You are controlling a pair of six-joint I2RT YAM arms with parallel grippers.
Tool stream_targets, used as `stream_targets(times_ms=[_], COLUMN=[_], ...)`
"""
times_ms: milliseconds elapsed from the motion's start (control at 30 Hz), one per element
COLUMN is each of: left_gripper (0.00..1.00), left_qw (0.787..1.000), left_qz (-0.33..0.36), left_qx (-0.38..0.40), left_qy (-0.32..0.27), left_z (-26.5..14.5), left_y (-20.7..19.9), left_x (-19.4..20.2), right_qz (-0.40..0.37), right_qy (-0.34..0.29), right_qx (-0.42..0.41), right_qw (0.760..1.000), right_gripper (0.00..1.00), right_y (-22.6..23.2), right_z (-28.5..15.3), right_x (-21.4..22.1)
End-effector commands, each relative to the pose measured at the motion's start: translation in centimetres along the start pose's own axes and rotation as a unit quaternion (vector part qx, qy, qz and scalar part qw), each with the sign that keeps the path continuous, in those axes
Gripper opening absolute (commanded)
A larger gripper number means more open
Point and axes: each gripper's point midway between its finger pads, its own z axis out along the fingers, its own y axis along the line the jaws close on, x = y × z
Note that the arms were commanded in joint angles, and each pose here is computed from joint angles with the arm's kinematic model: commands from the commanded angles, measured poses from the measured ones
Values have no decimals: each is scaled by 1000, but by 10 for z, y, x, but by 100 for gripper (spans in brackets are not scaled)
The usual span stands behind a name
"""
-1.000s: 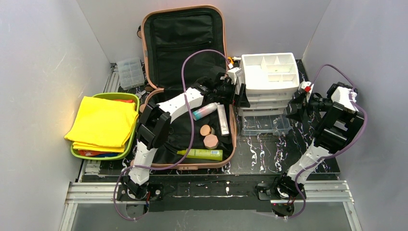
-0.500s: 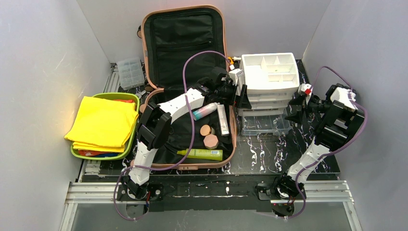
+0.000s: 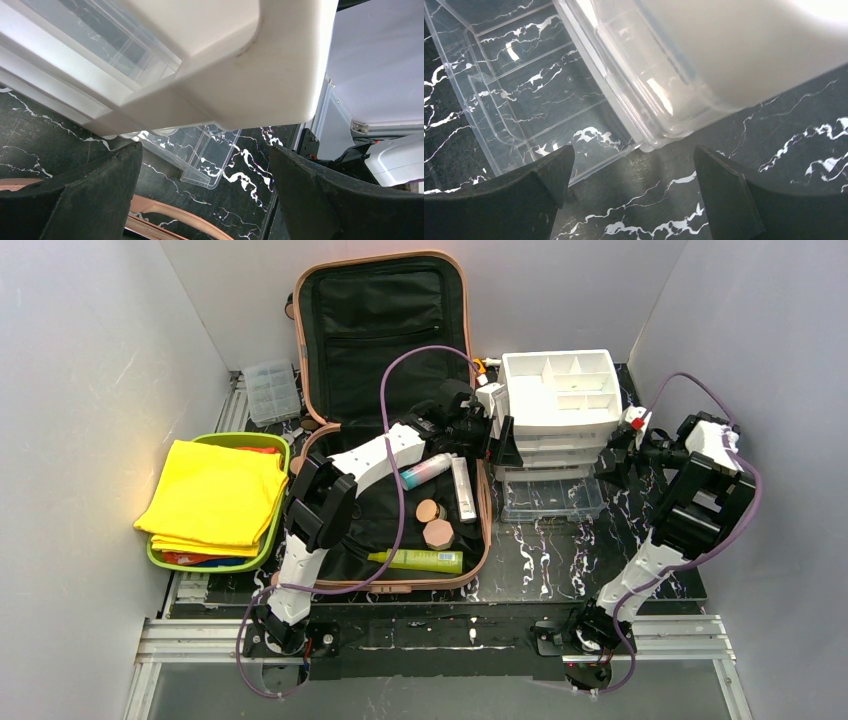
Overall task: Open, take out, and arrange the luggage
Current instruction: Open the drawer in the storage box.
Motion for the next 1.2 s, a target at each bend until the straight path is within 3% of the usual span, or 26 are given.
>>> stream_targets(times_ms=[0,767,1167], left_gripper=[98,98,98], left_qw=[1000,1000,995], left_qz=[-5,6,51], left_qx=[-5,-11,-81], left_qy=[13,14,1], left_z=[0,2,-5], left_y=[-1,4,27], left_x=[5,6,-4], right_qz=[-21,-5,6], right_qy=[-46,-31,-26], right_qx=[-48,-73,-80], right_qw=[998,997,996], right_gripper=[98,98,98], right_y=[15,28,32], right_z=[-1,-3,-1], right_x=[-21,-15,-9])
